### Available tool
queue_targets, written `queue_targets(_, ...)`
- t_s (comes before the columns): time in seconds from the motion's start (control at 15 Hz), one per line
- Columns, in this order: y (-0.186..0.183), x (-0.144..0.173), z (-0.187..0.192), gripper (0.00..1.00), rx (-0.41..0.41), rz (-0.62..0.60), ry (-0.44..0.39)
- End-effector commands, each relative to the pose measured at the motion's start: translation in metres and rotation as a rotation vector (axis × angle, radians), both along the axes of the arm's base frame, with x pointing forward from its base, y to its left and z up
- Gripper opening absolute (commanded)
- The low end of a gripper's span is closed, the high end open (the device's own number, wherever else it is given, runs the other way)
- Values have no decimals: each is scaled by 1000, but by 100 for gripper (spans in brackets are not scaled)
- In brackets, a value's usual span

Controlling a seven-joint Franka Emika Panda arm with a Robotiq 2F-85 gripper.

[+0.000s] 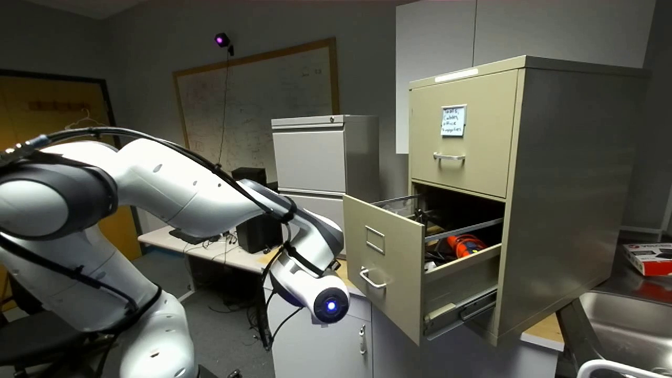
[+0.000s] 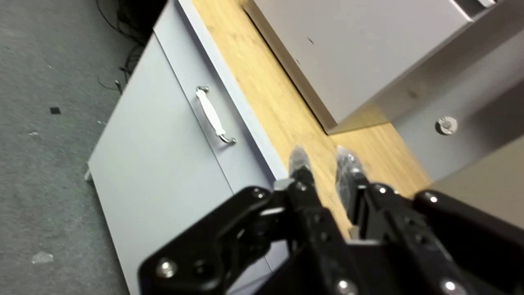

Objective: Open the bottom drawer of the beige file cabinet

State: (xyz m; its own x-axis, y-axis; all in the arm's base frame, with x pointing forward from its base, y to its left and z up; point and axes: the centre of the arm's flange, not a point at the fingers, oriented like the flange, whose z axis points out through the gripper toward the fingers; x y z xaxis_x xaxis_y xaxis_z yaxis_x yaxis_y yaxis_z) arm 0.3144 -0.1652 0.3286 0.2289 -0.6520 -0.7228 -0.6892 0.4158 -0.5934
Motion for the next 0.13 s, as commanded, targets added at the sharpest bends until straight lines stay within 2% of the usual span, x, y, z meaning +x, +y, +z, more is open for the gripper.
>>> queue_targets(0.0,19,-3,-6,54,100,167,71)
queue_targets(0.07,23,-4,-8,61,125,220,91)
